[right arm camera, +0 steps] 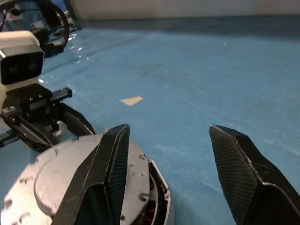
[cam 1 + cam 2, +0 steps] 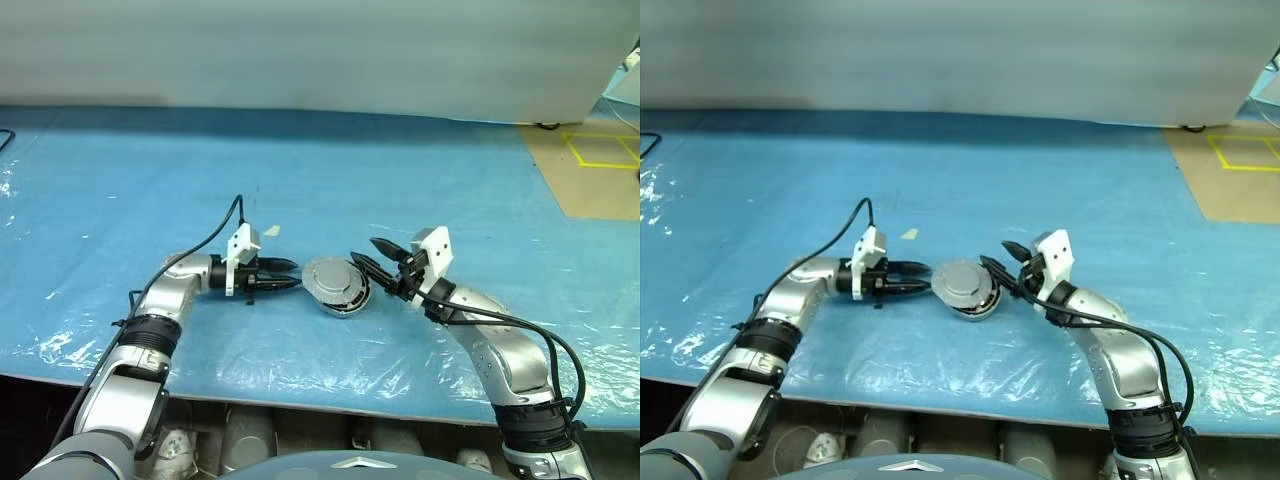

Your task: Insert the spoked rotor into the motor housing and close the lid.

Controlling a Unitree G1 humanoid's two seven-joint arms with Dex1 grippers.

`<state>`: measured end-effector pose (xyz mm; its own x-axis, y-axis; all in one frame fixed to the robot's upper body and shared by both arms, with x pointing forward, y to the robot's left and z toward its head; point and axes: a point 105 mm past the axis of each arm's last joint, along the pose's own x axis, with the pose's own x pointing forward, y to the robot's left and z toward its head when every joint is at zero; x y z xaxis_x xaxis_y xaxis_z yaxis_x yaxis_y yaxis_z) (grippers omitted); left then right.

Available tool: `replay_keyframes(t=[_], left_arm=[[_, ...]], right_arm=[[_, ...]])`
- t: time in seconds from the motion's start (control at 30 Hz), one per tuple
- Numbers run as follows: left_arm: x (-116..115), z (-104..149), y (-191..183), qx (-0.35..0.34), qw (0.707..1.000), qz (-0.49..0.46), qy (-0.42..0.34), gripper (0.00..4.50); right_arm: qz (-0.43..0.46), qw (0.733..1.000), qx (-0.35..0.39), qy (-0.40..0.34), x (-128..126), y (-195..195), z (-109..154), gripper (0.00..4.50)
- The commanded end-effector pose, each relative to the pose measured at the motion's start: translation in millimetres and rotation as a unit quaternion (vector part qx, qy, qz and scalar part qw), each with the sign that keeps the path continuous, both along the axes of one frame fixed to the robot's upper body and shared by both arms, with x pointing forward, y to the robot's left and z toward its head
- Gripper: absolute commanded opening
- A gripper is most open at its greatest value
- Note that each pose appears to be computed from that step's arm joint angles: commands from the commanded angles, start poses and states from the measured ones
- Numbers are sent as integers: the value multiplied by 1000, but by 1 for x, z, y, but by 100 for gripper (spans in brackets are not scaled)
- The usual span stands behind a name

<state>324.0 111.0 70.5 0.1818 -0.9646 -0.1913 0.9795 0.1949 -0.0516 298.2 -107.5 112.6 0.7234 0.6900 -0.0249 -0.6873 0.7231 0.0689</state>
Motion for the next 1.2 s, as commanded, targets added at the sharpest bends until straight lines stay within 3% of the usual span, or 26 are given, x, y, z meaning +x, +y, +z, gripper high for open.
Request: replay_keyframes(t=[0.03, 0.1, 0.17, 0.3, 0.33, 0.8, 0.97, 1.2], left_arm=[[3, 9, 8, -2, 1000, 8, -21, 185], [4, 9, 8, -1, 1000, 10, -21, 185], [4, 9, 8, -2, 1000, 13, -22, 185], [3, 6, 11, -3, 1000, 18, -21, 185], [3, 5, 12, -3, 1000, 20, -20, 185], [4, -4, 14, -3, 999, 32, -21, 185], [5, -3, 11, -5, 999, 32, -26, 185], [4, 1, 2, -13, 999, 25, -29, 185]], right_arm=[[26, 999, 18, -26, -3, 10, 19, 285], [46, 999, 5, -27, -5, 17, 19, 285], [61, 997, -17, -31, -6, 23, 17, 317], [101, 993, -52, -33, -12, 37, 13, 435], [108, 992, -56, -32, -13, 40, 11, 447], [148, 983, -111, 15, -26, 47, -21, 447], [128, 983, -132, 9, -20, 40, -28, 297], [102, 990, -101, -13, -13, 31, -10, 296]])
